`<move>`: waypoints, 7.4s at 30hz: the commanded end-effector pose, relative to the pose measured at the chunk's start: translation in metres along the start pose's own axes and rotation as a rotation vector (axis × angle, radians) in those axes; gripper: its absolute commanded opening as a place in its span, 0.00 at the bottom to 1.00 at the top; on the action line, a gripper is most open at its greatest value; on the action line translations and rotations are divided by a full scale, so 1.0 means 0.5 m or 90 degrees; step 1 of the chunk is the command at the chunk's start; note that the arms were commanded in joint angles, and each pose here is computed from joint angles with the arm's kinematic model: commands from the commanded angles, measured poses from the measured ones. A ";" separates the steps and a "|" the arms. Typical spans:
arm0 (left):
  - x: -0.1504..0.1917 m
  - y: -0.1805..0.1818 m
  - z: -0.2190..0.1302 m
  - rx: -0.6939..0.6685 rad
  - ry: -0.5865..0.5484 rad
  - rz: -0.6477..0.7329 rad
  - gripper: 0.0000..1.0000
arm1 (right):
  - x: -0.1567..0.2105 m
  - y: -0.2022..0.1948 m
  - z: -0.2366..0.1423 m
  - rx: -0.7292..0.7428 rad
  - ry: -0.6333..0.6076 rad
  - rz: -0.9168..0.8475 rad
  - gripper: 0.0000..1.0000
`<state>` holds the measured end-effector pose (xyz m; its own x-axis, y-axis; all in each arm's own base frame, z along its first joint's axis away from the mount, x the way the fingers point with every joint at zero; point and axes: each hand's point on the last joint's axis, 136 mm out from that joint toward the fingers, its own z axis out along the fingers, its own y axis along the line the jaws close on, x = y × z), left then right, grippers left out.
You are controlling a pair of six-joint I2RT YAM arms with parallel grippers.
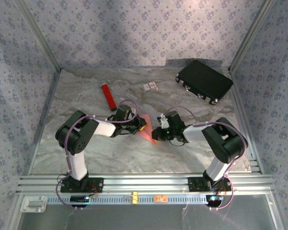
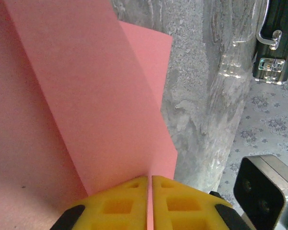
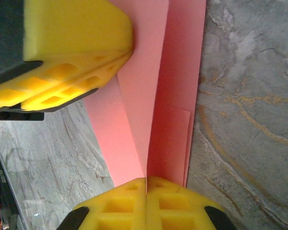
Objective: Fold a paper plane with a square sheet of paper (pick it up from the middle)
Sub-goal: Fourth fold the wing at the center of the table.
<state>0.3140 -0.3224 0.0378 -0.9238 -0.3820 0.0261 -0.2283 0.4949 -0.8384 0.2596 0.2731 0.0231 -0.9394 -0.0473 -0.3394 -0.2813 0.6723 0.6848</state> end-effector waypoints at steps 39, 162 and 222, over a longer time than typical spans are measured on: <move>0.009 0.034 0.043 -0.055 0.030 0.024 0.09 | 0.032 -0.050 0.007 0.044 0.049 0.068 0.03; 0.025 0.117 0.019 -0.153 0.027 0.001 0.06 | 0.160 -0.031 -0.063 0.039 0.217 0.090 0.07; 0.025 0.127 0.013 -0.167 0.023 -0.005 0.05 | 0.235 -0.067 -0.087 0.129 0.297 0.087 0.08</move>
<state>0.3039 -0.3345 0.0224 -0.9574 -0.2887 0.0104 -0.1844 0.5830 -0.7912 0.1991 0.2443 0.0150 -0.9706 -0.2146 -0.1093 -0.2333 0.7259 0.6470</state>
